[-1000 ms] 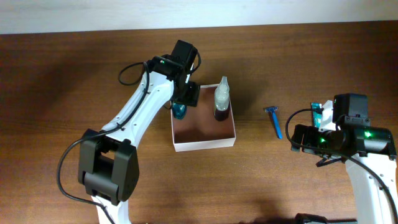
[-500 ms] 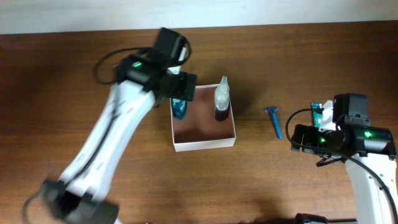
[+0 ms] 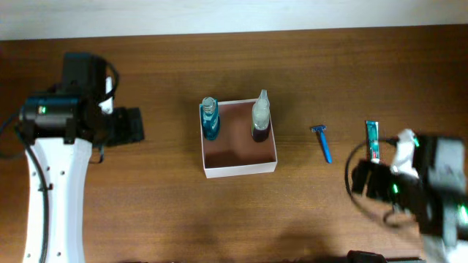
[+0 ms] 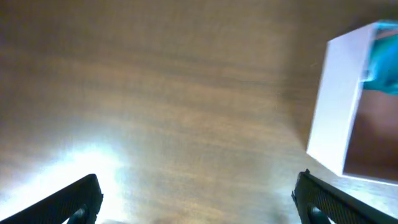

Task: Pack container
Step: 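Withdraw the left arm and grasp the blue razor with the right gripper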

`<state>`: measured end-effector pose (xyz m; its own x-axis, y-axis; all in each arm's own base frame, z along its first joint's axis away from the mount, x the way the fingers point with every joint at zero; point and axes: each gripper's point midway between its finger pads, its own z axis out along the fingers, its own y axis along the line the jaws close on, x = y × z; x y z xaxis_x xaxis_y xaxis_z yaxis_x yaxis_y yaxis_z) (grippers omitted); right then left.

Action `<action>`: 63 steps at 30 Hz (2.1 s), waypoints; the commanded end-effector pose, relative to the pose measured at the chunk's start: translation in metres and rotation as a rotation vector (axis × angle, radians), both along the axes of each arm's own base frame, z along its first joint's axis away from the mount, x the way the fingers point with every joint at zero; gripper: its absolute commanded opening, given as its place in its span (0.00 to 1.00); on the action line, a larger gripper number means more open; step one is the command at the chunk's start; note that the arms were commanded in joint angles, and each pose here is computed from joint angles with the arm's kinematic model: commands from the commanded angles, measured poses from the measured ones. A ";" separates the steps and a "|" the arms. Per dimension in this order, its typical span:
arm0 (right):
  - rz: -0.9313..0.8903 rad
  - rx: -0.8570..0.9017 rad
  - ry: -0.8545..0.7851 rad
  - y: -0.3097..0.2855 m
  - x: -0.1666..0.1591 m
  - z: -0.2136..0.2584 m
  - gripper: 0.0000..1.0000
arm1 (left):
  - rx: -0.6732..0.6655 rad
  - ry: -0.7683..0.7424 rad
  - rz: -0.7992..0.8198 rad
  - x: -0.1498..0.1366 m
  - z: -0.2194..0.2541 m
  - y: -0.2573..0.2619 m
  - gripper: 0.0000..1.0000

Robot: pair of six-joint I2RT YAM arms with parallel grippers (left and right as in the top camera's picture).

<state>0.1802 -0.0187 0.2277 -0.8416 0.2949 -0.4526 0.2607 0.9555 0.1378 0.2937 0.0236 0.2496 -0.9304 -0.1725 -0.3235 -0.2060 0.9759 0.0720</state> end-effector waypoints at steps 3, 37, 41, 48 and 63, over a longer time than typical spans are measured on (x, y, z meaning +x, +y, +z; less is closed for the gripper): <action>-0.013 0.025 -0.173 0.008 -0.009 0.029 0.99 | -0.082 -0.115 -0.015 -0.030 -0.024 -0.009 0.99; 0.293 -0.043 0.558 0.010 0.147 -0.188 0.99 | -0.092 -0.021 0.011 -0.037 -0.090 -0.009 0.99; 0.294 -0.043 0.544 0.011 0.154 -0.198 0.99 | -0.092 -0.021 0.011 -0.037 -0.090 -0.009 0.99; 0.297 -0.049 0.471 0.011 0.173 -0.204 0.99 | -0.092 -0.021 0.011 -0.037 -0.090 -0.009 0.99; 0.317 -0.030 0.530 0.014 0.167 -0.232 0.98 | -0.092 -0.021 0.011 -0.037 -0.090 -0.009 0.99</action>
